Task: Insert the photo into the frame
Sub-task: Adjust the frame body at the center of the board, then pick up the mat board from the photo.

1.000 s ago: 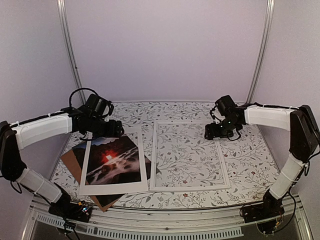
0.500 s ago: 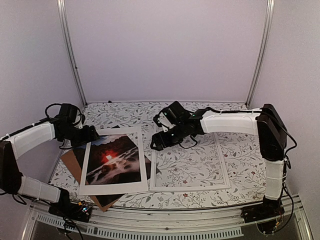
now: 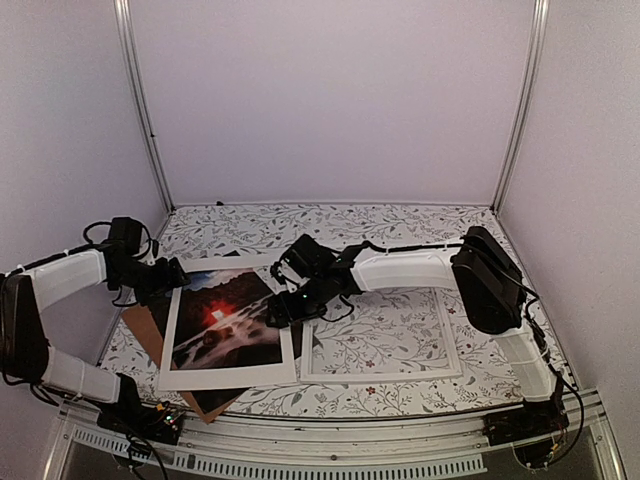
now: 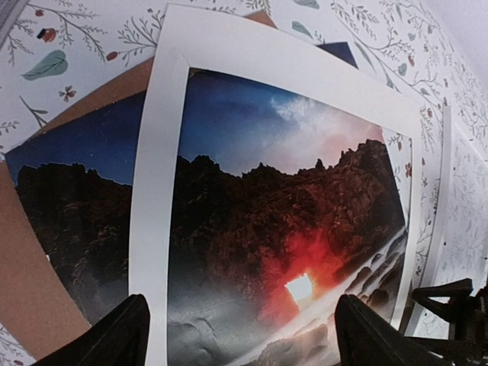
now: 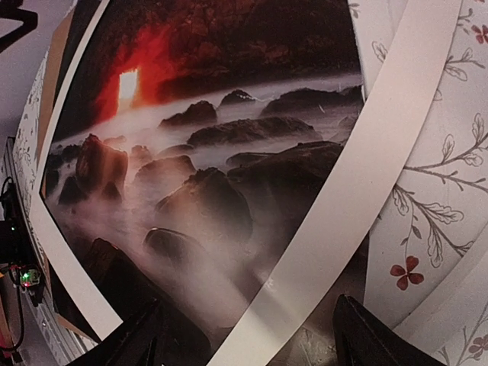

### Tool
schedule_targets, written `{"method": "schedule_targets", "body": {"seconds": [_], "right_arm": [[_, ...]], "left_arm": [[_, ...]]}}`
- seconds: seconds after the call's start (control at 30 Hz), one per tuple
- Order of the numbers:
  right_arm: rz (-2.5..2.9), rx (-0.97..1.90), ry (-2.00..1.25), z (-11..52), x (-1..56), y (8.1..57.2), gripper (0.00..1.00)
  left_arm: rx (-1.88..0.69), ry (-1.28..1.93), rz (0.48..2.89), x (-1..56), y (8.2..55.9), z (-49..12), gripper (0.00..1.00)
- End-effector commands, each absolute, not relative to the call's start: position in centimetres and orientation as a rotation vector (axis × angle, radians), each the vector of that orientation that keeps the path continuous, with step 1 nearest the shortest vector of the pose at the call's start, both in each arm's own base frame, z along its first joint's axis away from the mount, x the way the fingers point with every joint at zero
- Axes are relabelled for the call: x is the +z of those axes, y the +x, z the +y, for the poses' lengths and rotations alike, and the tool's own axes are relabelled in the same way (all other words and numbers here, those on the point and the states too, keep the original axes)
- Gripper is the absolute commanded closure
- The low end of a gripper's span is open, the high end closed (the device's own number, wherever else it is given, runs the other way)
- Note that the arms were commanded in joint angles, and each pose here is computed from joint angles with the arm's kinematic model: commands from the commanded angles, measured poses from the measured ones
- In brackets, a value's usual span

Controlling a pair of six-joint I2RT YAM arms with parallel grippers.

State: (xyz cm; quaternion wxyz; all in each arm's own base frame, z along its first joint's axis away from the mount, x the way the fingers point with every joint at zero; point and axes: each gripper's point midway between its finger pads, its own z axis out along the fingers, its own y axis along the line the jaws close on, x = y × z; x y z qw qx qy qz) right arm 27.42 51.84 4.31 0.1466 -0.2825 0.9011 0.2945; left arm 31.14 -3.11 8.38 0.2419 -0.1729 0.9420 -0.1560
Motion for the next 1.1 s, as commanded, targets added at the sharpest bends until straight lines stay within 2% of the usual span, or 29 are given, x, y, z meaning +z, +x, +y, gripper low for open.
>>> {"method": "schedule_targets", "body": {"seconds": [0.0, 0.4, 0.63, 1.07], "right_arm": [[2.689, 0.717, -0.719, 50.6, 2.5, 28.3, 0.21], [2.738, 0.381, -0.567, 45.3, 2.0, 30.8, 0.19], [2.674, 0.628, -0.632, 48.7, 3.7, 30.4, 0.20], [2.608, 0.710, -0.589, 50.1, 4.4, 31.8, 0.21]], "left_arm": [[-0.411, -0.515, 2.565, 7.7, 31.3, -2.0, 0.14], [-0.458, -0.663, 2.572, 5.3, 30.9, -1.9, 0.14], [-0.371, -0.700, 2.546, 4.5, 31.1, -0.7, 0.16], [-0.328, -0.711, 2.587, 1.8, 30.8, -0.9, 0.23]]}}
